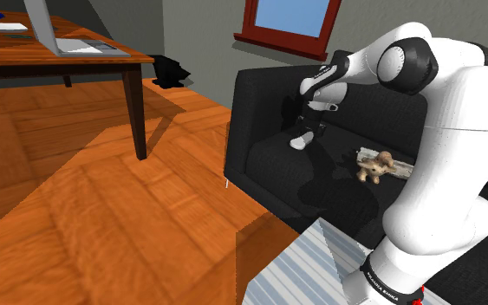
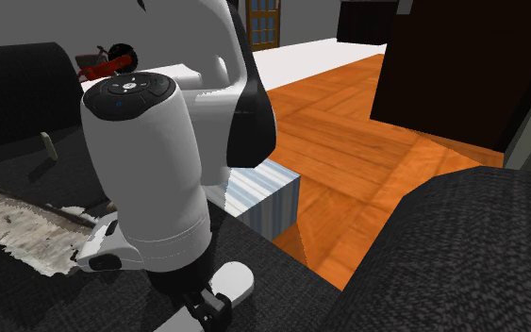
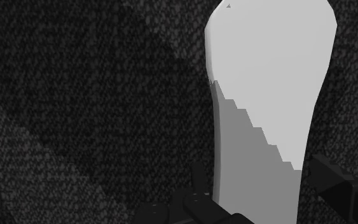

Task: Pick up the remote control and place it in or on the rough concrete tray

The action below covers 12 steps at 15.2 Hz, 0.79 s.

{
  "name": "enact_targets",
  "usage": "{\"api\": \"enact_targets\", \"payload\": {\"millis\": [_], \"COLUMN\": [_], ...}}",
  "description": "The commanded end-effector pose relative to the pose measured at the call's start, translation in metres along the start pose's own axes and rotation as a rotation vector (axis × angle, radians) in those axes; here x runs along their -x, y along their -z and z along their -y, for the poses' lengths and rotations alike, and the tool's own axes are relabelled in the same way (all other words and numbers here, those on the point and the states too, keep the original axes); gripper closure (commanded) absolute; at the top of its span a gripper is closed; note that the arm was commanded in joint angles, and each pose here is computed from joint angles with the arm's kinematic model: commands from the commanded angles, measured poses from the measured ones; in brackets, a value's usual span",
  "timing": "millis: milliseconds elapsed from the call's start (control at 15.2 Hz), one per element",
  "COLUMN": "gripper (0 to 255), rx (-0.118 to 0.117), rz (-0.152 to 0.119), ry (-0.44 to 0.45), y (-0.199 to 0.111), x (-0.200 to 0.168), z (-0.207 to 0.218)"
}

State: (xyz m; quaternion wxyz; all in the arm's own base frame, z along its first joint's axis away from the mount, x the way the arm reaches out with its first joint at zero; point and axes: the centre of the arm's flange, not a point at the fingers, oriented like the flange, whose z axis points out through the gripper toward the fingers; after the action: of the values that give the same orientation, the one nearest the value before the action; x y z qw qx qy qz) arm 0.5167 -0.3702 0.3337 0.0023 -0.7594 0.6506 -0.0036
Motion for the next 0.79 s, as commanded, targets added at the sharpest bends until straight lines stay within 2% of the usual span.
{"api": "enact_targets", "payload": {"millis": [0,726], "gripper": [255,255], "rx": [0.000,0.000], "rz": [0.000,0.000], "ry": [0.000,0.000], "y": [0.005,0.063], "x": [0.000,0.000], "z": [0.000,0.000]}}
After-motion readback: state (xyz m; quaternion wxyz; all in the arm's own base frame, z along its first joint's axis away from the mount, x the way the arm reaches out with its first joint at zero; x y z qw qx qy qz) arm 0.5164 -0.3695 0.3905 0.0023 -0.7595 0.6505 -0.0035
